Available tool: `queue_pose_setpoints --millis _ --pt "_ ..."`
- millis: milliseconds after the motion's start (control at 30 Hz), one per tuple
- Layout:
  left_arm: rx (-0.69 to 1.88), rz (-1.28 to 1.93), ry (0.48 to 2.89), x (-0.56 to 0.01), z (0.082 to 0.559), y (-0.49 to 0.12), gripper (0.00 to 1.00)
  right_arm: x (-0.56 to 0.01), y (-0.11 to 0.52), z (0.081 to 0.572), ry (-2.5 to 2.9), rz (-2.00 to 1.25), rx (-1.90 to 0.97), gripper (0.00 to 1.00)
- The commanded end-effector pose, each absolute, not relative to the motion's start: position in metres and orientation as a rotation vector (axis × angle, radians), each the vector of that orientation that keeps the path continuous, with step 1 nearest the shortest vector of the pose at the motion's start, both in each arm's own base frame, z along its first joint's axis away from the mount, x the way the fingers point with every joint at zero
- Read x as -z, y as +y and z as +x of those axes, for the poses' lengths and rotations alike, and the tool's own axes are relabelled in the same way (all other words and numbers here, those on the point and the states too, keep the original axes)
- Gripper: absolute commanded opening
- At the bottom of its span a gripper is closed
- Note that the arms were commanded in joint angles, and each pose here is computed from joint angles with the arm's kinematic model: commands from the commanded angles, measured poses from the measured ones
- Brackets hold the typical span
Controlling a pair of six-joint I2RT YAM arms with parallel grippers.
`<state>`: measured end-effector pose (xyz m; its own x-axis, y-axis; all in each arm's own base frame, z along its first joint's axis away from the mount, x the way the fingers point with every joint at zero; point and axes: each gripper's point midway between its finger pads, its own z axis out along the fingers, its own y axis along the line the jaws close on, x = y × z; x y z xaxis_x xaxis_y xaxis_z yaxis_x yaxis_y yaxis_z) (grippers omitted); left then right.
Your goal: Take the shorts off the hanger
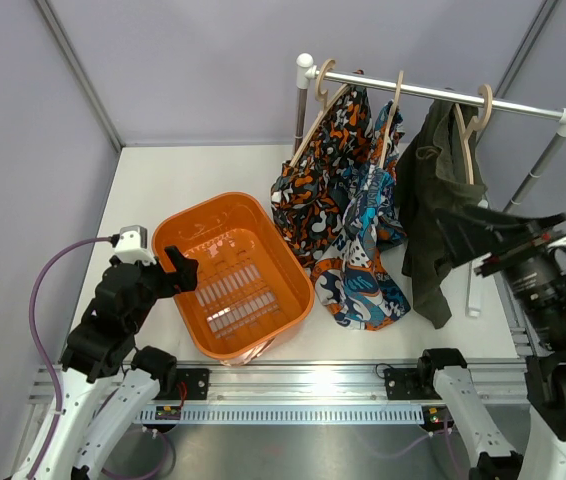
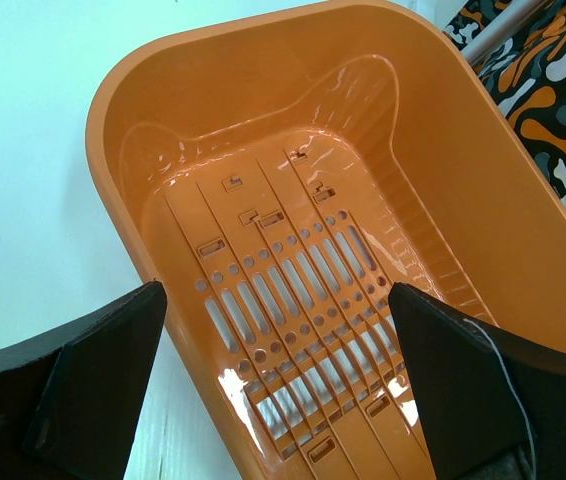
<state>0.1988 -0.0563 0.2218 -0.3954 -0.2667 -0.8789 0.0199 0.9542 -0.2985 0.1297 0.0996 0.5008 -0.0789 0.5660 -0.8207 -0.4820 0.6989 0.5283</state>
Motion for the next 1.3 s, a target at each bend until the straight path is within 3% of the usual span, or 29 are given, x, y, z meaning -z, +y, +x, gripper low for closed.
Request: queue_pose_setpoints --millis 0,300,400,667,1267 --pt "0.352 -0.146 1.886 -0.245 0.202 -0.062 0.99 -0.504 0.057 0.187 1.472 0.249 -0.595 1.0" --pt "0.358 -0.133 1.894 -0.243 0.203 -0.064 0.99 -0.496 0.001 0.306 1.591 0.449 -0.241 0.99" --pt "0.359 -0.128 1.899 -0.242 0.203 -0.065 0.99 -0.485 -0.009 0.329 1.617 0.482 -0.168 0.93" --pt "0.374 -0.106 1.901 -0.243 0.202 -0.069 0.99 -0.462 -0.033 0.349 1.65 0.539 -0.004 0.87" --pt "0.384 -0.085 1.907 -0.242 0.201 -0.073 0.99 -0.411 -0.032 0.398 1.746 0.541 0.032 0.69"
